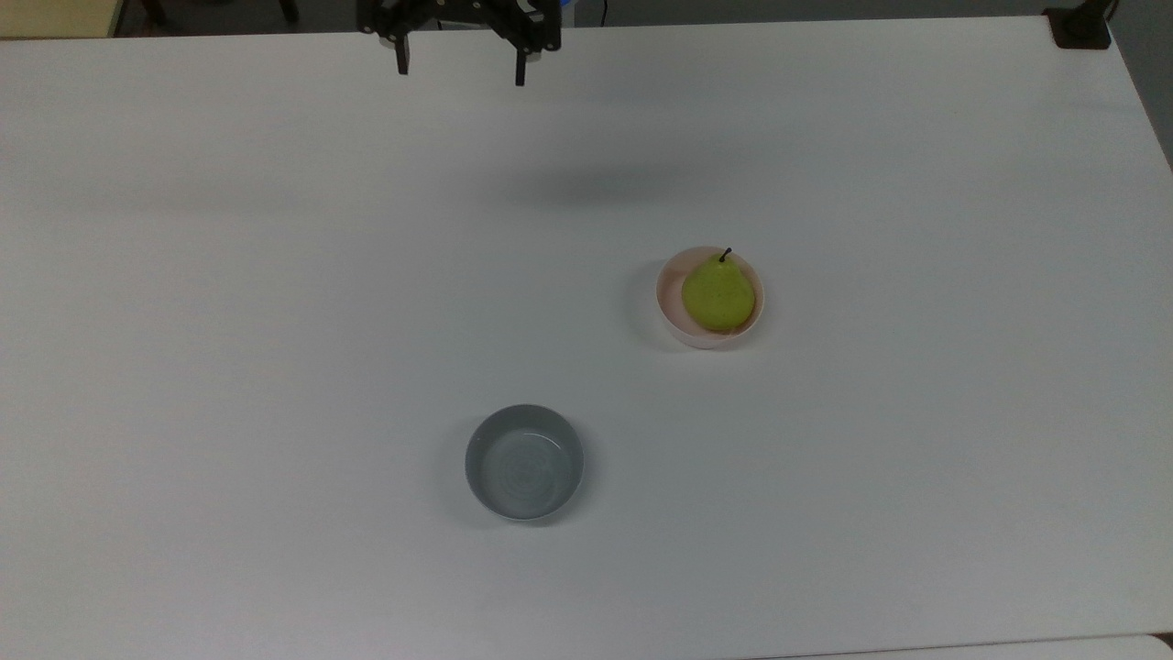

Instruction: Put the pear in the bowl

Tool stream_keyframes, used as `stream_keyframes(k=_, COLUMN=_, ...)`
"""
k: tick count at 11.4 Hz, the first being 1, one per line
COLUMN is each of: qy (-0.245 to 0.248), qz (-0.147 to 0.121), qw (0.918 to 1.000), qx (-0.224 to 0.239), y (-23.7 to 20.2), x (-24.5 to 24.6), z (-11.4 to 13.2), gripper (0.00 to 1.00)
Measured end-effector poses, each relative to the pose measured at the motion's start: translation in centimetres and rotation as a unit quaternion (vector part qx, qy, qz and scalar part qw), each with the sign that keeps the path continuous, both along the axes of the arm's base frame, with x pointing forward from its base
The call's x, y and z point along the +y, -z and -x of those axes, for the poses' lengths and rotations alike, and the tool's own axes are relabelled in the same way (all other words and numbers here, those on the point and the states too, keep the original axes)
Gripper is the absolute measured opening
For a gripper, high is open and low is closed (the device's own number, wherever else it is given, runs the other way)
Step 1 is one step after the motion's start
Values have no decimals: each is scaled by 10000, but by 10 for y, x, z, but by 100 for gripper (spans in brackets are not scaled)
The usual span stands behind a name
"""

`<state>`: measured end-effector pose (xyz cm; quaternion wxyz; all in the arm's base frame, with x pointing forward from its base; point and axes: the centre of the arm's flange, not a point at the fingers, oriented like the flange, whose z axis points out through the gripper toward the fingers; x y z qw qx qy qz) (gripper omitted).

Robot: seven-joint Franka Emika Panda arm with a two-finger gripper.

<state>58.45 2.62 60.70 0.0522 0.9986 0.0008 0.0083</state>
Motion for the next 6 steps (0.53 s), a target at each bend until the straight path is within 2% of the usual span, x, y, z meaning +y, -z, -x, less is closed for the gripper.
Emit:
stream_keyframes(k=2, qy=191, qz=-120, qw=9997, qx=-13, y=-5, x=-20, z=10, gripper=100)
stream_keyframes(k=6, qy=236, qz=-135, qw=9996, qx=55, y=0, x=-25, z=13, gripper=100)
